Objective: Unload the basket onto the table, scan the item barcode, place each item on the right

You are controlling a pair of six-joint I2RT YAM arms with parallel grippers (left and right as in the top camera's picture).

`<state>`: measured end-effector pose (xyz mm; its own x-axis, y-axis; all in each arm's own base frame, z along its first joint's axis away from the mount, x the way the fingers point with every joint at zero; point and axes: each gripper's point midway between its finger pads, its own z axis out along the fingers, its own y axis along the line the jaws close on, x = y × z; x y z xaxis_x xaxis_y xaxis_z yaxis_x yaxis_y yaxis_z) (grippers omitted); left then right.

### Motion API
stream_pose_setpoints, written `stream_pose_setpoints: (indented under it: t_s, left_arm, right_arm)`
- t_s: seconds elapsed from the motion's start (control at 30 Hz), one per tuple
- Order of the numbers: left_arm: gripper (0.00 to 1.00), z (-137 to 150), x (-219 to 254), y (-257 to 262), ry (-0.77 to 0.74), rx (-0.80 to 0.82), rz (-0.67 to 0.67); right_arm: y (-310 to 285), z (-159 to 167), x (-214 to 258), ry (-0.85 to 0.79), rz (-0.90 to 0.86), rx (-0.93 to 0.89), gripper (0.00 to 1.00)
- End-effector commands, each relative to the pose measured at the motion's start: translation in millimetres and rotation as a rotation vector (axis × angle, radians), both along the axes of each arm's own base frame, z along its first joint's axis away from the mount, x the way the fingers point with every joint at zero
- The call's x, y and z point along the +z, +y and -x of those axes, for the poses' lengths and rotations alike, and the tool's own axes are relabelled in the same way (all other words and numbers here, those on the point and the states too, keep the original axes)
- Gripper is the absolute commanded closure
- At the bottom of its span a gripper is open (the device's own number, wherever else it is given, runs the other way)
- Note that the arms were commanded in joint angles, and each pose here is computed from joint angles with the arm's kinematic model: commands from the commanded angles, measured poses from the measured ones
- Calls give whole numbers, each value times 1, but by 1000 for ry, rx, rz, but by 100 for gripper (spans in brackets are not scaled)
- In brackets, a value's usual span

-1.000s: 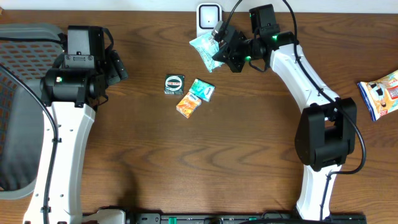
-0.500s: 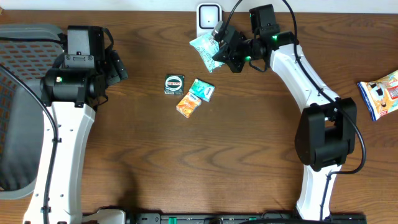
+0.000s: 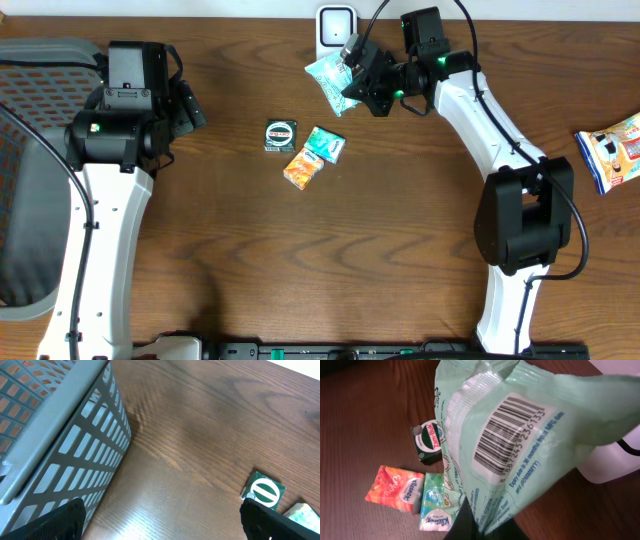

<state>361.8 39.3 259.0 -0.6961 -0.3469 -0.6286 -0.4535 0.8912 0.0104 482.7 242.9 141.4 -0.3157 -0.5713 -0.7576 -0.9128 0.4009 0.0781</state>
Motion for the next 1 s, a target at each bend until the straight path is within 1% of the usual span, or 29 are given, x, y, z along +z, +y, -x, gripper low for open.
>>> stream_pose_setpoints:
  t_s: [0.0,0.17,0.3,0.4,0.57,0.77,0.87,0.97]
  left_arm:
    - [2,0,0,3,8,1,-18]
    - [2,0,0,3,8,1,-18]
    - [2,0,0,3,8,1,-18]
    - [2,0,0,3,8,1,-18]
    - [2,0,0,3,8,1,-18]
    - [2,0,0,3,7,1,-18]
    - [2,0,0,3,8,1,-18]
    - [2,0,0,3,8,1,-18]
  right_arm:
    - [3,-2,10,-30,-5,12,99]
    - [-10,-9,0,-11,69,-72,99]
    - [-31,-18,-13,12,175,-197,99]
    - [-56,-25,-24,26,295,-329,99]
    - [-114,-29,-38,27,546,-573,98]
    - [-173,-13,-59,17,824,-752,98]
    - [-209,-4,-65,-29,988,-885,98]
    - [-234,4,-67,-85,1121,-955,99]
